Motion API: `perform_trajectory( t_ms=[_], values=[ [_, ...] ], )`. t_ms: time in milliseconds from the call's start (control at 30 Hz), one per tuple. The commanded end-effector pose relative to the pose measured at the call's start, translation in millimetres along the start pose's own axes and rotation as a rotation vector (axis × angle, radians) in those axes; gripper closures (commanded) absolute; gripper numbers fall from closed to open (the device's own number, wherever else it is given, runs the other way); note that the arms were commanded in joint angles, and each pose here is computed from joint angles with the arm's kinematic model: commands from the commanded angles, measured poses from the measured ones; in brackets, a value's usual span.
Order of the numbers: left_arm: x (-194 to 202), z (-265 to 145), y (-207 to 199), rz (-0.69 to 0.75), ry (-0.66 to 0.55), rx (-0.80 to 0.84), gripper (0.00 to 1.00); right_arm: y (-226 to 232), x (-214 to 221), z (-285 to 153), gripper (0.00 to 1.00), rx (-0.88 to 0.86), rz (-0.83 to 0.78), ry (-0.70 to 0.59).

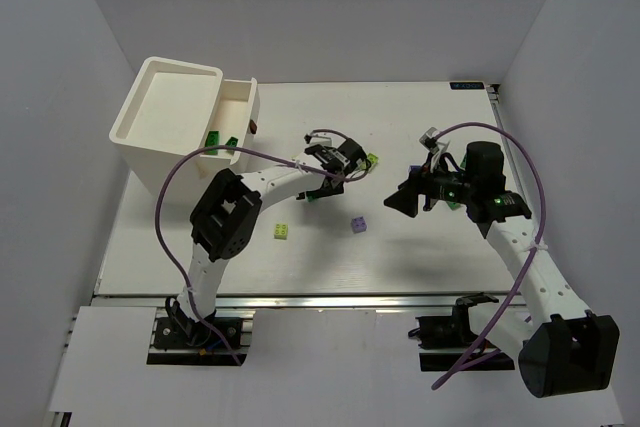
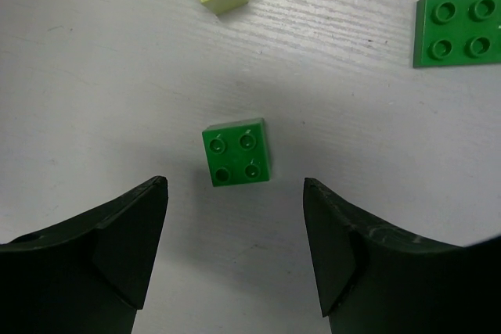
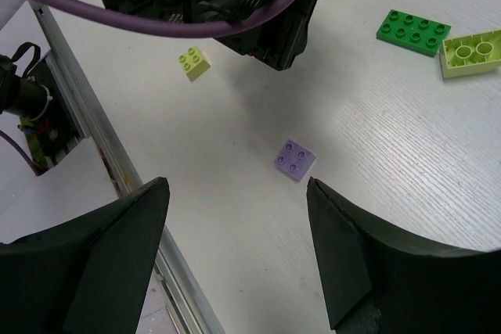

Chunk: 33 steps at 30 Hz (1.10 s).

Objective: Sort the legos into containers by color

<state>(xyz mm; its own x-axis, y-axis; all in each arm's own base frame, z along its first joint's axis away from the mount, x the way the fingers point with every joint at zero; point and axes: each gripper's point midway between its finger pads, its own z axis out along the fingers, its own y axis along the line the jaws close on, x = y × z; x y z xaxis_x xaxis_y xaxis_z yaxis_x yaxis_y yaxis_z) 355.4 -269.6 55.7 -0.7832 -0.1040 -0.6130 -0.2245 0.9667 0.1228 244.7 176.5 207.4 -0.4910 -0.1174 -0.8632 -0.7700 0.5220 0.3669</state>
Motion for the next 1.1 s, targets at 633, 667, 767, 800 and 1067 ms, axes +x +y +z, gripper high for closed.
perform_trajectory(
  t_ms=[633,667,767,800,1067],
  values=[
    [2,29,-7,-0.063,0.063,0.109,0.37,-1,-4,-4,0.24,-0.023,0.005,-0.032],
    [3,29,-7,-0.06,0.067,0.111,0.38,0,-4,-4,0.24,-0.026,0.004,-0.032],
    [7,31,-7,-0.059,0.074,0.113,0.46,-1,-3,-5,0.24,-0.028,0.008,-0.033],
    [7,31,-8,-0.06,0.075,0.118,0.49,0,-3,-5,0.24,-0.03,0.008,-0.034],
    [-25,4,-20,-0.055,0.011,0.218,0.76,-2,-4,-6,0.25,-0.031,0.014,-0.039]
  ],
)
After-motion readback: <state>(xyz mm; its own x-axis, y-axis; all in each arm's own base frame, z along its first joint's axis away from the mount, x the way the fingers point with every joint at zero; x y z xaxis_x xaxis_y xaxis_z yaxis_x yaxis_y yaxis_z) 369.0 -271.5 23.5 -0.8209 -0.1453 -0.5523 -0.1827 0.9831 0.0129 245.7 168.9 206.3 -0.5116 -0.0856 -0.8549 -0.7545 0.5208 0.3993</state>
